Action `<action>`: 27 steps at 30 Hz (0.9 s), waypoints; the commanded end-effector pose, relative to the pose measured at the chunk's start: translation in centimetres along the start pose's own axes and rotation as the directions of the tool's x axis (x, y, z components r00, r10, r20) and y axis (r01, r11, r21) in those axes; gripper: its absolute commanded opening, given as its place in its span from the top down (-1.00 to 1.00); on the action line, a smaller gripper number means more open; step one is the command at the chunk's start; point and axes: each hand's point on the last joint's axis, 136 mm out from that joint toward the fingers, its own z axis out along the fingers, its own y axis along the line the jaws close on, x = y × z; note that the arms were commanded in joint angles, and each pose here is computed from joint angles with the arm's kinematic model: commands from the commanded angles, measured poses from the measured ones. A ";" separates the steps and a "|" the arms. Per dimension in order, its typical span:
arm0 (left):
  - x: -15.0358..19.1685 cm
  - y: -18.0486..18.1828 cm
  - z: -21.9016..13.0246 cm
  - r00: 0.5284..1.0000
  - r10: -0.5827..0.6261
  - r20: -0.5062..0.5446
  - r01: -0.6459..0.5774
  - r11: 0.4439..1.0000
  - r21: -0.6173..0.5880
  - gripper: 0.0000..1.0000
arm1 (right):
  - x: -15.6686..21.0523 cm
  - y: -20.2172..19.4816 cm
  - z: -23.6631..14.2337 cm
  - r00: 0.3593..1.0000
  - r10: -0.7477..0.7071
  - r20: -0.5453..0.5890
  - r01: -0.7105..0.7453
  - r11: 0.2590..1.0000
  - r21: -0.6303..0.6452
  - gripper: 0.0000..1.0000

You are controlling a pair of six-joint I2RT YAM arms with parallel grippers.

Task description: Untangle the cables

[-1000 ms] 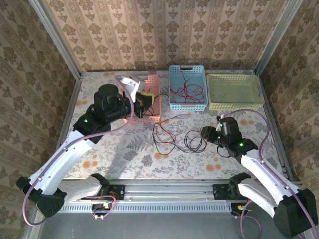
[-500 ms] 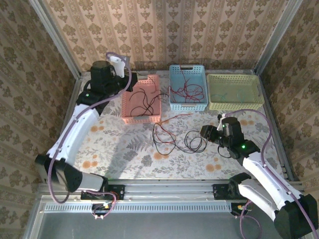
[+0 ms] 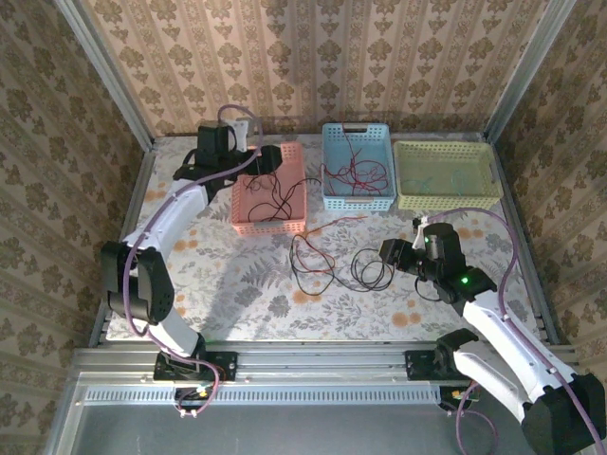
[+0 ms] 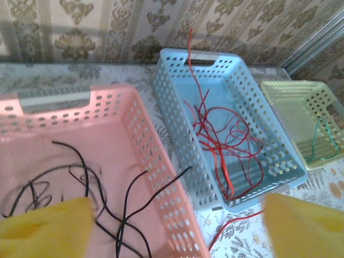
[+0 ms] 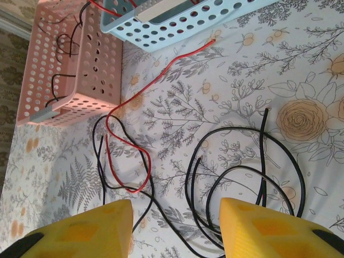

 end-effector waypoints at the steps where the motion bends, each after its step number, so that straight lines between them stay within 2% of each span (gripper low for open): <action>1: -2.4 -3.4 -3.6 0.992 0.024 0.121 -0.031 0.998 0.057 -1.00 | -0.3 0.9 -0.3 0.999 -0.035 -0.025 0.034 0.999 -0.017 0.04; 6: -0.3 -6.0 -7.2 0.982 0.089 0.168 -0.092 0.996 0.012 -1.00 | 0.8 2.1 1.0 0.989 -0.120 -0.090 0.119 0.993 -0.019 0.17; 9: 3.4 -6.6 -8.5 0.977 0.095 0.191 -0.091 0.995 -0.032 -1.00 | 2.5 4.1 2.7 0.952 -0.252 -0.172 0.254 0.967 -0.013 0.17; 11: 6.7 -6.0 -9.1 0.973 0.097 0.208 -0.084 0.994 -0.073 -1.00 | 3.6 4.9 4.3 0.929 -0.291 -0.231 0.297 0.955 -0.007 0.17; 13: 9.5 -4.9 -9.6 0.976 0.091 0.199 -0.067 0.990 -0.125 -1.00 | 4.1 5.6 5.7 0.919 -0.296 -0.261 0.304 0.953 -0.008 0.17; 19: 17.1 -0.9 -9.7 0.979 -0.074 0.188 0.113 0.972 -0.205 -1.00 | 5.8 6.6 10.6 0.892 -0.271 -0.361 0.295 0.956 0.011 0.10; 23: 19.8 0.7 -10.3 0.969 -0.140 0.204 0.185 0.958 -0.220 -1.00 | 7.2 6.2 12.9 0.880 -0.242 -0.409 0.275 0.961 0.023 0.09; 27: 21.0 1.1 -10.4 0.966 -0.156 0.206 0.199 0.957 -0.210 -1.00 | 8.0 5.1 13.9 0.878 -0.211 -0.429 0.264 0.962 0.066 0.08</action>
